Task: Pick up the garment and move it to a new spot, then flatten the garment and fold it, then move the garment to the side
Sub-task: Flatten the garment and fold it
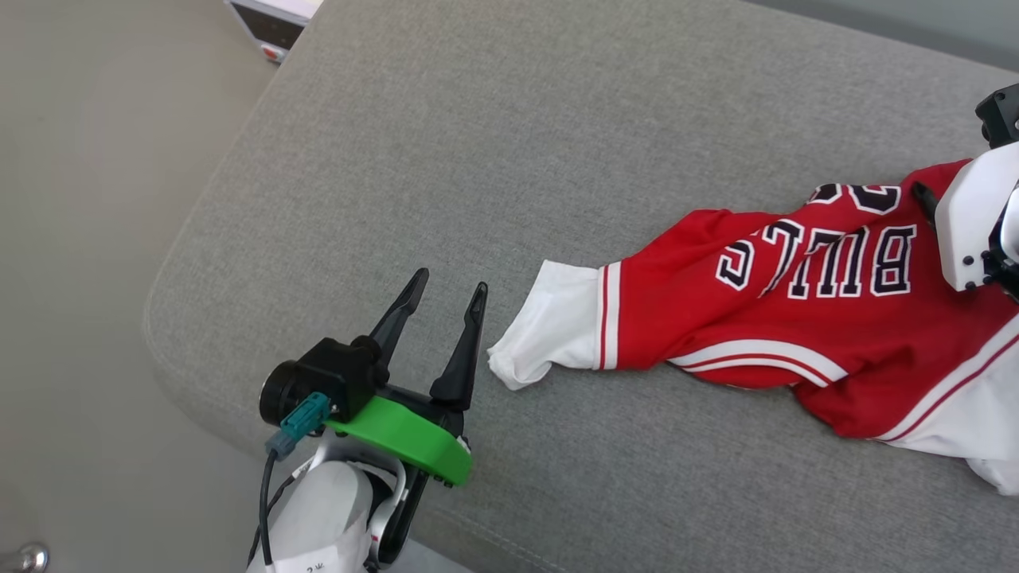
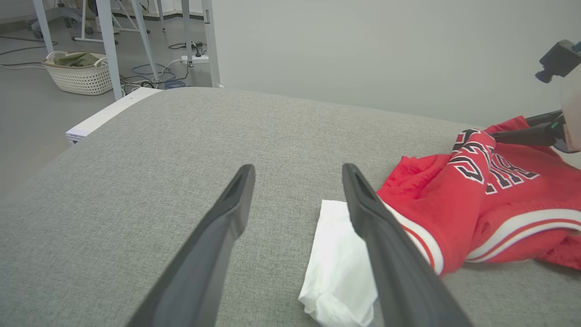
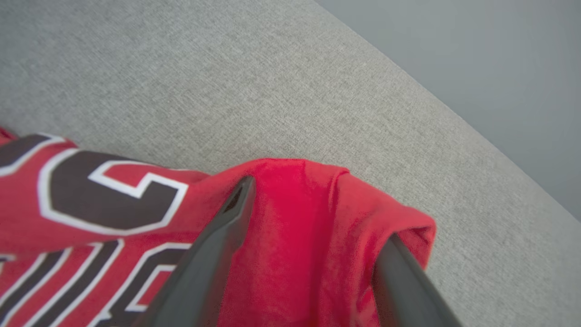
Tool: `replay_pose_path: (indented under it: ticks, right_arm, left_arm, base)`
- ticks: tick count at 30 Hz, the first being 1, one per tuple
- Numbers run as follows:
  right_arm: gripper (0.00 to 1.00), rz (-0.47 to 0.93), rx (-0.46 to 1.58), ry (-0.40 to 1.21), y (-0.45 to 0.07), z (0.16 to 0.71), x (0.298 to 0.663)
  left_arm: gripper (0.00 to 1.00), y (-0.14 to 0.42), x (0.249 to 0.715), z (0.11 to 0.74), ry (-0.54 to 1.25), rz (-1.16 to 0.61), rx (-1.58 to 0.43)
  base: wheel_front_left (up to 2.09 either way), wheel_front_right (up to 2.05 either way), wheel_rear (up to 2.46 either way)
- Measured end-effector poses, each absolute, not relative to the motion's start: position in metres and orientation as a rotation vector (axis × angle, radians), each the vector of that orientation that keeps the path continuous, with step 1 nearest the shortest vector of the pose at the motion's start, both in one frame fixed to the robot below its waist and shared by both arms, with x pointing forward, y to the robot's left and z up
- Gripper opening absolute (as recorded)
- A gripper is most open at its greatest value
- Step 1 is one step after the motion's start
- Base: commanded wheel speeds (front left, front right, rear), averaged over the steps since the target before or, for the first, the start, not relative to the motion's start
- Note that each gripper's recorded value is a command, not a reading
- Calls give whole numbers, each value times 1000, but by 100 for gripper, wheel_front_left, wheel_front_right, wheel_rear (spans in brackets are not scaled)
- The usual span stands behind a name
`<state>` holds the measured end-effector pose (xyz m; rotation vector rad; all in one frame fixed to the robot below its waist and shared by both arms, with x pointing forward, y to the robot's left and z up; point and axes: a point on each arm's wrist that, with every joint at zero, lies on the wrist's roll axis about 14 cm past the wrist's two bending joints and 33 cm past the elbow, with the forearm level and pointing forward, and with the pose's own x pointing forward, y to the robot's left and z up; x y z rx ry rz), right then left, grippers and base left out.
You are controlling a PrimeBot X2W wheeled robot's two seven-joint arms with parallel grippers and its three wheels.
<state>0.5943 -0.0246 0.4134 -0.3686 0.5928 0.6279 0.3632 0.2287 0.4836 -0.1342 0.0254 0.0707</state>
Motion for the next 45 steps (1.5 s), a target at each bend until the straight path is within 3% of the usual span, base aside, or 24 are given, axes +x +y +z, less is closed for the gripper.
replay_pose_path:
  ticks: [9,19,28,32,45]
  right_arm:
    - [100,628,-285,492,-32,465,578]
    - [100,569,-113,157,-71,555,545]
    - [100,420,-48,131,-139,542,487]
    - [100,354,-13,43,-161,555,465]
    - [100,206,100,-145,-172,563,387]
  left_arm:
    - [100,227,360,497,-16,39,-131]
    - [100,220,347,504,-50,3,-167]
    - [100,196,349,513,-79,-80,-189]
    - [100,187,349,518,-96,-110,-204]
    - [100,171,346,515,-87,-154,-221]
  base:
    - [0,0,0]
    - [0,0,0]
    - [0,0,0]
    - [0,0,0]
    - [0,0,0]
